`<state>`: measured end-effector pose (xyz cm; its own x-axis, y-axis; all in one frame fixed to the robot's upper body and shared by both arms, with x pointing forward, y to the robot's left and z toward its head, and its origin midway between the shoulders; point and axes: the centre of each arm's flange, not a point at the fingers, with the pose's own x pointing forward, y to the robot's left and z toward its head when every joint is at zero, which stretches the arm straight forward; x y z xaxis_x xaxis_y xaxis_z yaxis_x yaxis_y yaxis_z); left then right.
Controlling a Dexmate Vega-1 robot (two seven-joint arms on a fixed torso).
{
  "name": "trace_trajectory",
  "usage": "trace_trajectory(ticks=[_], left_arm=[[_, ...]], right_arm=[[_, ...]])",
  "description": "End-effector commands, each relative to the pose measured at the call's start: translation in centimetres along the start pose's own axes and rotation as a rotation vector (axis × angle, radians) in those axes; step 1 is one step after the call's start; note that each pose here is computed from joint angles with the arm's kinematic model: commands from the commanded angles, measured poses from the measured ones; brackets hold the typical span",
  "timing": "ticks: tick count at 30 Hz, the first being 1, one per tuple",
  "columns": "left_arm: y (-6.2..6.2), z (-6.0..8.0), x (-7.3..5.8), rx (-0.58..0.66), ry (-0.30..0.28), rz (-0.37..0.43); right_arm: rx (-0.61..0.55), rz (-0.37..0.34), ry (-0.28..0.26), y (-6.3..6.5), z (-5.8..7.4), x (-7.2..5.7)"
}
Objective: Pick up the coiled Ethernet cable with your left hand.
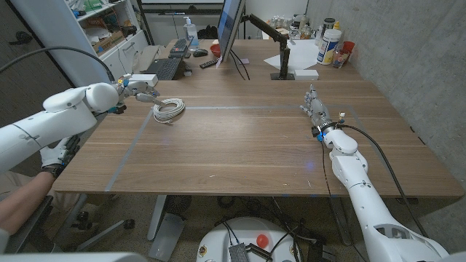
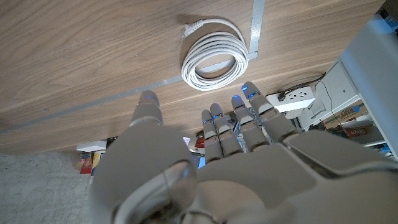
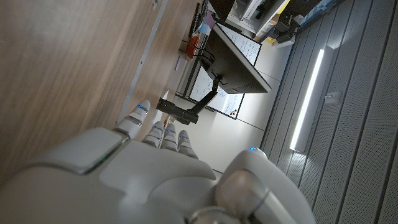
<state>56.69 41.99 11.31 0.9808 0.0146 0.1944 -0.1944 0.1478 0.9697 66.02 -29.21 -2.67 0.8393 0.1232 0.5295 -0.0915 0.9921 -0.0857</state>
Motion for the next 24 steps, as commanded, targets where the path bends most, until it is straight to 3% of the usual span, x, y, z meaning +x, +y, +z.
trace_trajectory(ticks=[1, 24], left_arm=[[-0.3, -0.2, 0.8, -0.007, 0.003, -0.011], [-1.1, -0.4, 2.4, -0.027, 0.003, -0.032]], right_arm=[[0.0, 0.001, 0.001, 0.0, -0.1, 0.1], [0.0, 0.003, 0.01, 0.1, -0.2, 0.3]])
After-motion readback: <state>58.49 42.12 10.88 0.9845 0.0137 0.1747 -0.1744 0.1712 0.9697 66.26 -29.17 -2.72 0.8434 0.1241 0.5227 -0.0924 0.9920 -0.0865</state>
